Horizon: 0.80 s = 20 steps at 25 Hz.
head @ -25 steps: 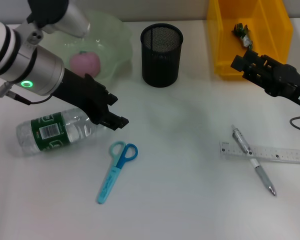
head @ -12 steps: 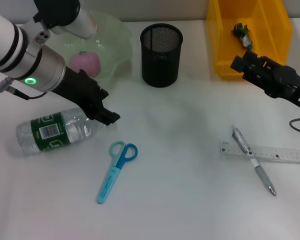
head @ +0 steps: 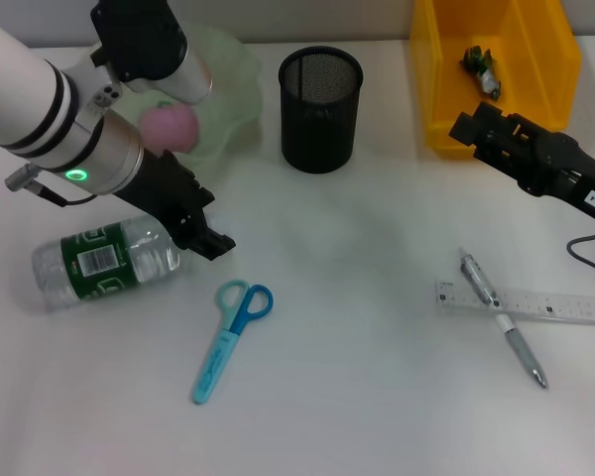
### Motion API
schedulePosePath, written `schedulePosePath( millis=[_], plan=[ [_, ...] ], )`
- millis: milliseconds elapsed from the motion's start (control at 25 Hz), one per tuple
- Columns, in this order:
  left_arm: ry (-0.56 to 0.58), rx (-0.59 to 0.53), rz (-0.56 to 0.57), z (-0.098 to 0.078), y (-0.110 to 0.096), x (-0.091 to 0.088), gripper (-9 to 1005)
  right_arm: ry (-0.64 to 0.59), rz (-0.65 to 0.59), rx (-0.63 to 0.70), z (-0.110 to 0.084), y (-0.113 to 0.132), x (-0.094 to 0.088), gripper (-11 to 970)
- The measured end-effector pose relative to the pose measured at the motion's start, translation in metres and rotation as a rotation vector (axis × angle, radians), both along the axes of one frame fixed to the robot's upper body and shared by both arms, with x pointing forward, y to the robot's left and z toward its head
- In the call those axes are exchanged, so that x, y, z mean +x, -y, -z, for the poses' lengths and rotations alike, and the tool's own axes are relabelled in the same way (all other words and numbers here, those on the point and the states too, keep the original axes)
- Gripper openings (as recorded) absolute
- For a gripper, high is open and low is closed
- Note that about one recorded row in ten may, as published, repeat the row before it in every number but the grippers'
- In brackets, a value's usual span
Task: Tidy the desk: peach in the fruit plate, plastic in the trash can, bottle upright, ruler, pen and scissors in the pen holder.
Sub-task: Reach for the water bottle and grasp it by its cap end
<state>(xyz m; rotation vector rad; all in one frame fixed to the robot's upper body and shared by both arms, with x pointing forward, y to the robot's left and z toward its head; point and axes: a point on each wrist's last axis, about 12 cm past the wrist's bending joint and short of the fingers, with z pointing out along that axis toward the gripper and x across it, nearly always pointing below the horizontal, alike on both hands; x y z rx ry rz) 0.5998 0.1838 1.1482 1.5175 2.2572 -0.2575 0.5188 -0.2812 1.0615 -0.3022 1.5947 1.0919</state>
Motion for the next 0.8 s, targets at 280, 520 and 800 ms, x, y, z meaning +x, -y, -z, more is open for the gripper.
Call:
schedulePosePath(
  millis=[280,520,800],
  plan=[
    [0.002,0.022,0.006,0.007,0.002,0.001,670,-0.003,-0.014,0.013,0.0,-0.003,-0.001,650],
    [0.008,0.067,-0.007,0.011,0.002,0.003,669,-0.008,-0.022,0.02,0.001,-0.006,-0.001,650],
    [0.005,0.09,-0.011,0.017,0.002,0.004,668,-0.007,-0.029,0.023,0.001,-0.009,0.0,651]
  ],
)
